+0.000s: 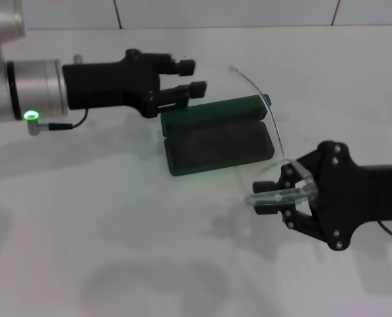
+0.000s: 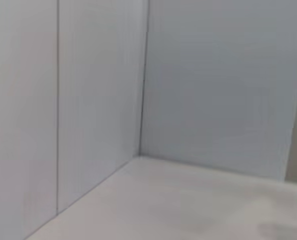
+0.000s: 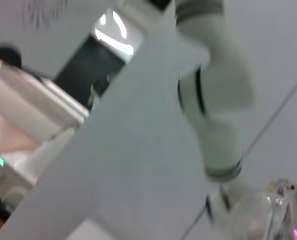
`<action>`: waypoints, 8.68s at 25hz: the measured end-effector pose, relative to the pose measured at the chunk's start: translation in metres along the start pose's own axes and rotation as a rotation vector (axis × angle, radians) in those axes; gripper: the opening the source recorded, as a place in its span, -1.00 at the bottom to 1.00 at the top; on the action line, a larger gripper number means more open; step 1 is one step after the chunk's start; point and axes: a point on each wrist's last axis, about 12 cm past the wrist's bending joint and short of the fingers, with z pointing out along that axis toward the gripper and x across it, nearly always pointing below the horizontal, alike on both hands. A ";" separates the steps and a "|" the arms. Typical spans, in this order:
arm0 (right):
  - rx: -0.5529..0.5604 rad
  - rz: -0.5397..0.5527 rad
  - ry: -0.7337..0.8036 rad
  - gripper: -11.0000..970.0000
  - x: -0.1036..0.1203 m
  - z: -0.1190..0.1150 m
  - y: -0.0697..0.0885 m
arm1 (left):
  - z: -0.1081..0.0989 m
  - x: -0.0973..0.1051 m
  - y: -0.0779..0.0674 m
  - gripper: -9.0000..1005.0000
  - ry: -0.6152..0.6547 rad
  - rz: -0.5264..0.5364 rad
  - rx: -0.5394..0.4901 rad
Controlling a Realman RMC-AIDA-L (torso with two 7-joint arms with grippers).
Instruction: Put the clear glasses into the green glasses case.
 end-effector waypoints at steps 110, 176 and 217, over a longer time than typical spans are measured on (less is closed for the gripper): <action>0.021 -0.032 0.650 -0.53 0.056 0.059 -0.027 | -0.055 0.064 -0.044 -0.05 -0.412 0.085 -0.452; 0.221 0.247 0.607 0.08 0.049 0.045 -0.033 | -0.029 0.061 -0.020 -0.04 -0.316 0.046 -0.513; 0.884 0.619 0.272 0.07 0.058 -0.097 -0.033 | 0.086 0.019 0.013 0.01 0.237 -0.068 -0.216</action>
